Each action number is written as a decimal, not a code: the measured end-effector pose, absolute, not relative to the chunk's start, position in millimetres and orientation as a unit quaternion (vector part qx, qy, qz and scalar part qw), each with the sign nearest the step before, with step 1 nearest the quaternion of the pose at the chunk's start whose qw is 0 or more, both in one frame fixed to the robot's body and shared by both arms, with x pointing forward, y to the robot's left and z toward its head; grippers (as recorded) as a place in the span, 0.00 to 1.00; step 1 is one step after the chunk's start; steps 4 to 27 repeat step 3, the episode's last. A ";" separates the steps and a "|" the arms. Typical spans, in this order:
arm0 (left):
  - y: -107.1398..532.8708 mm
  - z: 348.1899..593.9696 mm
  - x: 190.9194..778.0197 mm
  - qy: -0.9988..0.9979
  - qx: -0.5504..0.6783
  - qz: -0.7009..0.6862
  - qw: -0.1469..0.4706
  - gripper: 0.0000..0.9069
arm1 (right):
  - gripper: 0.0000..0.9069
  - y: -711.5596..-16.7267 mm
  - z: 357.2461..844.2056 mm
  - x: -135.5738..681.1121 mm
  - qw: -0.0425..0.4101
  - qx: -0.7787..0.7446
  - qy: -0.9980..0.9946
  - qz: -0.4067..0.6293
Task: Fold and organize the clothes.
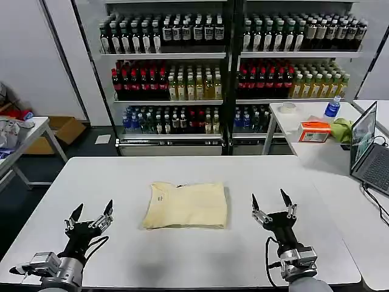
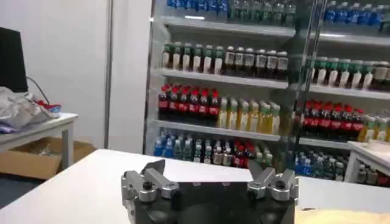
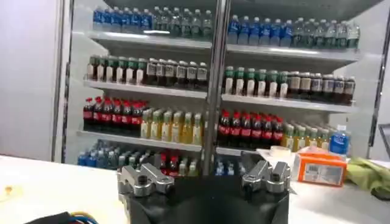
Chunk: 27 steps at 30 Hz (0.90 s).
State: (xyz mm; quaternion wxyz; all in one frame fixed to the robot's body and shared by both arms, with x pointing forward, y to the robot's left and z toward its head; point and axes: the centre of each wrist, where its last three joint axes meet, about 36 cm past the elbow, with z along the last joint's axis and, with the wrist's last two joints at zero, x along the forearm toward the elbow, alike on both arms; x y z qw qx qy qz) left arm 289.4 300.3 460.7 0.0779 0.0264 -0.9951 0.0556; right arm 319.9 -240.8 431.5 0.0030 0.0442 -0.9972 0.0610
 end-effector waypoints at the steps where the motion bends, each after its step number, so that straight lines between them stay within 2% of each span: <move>1: 300.5 460.5 289.6 -0.995 0.027 0.055 0.078 1.00 | 1.00 -240.1 431.7 320.2 0.004 0.043 -0.997 0.060; 27: 301.1 460.4 290.0 -0.995 0.027 0.055 0.078 1.00 | 1.00 -238.3 432.2 321.1 0.006 0.043 -0.998 0.056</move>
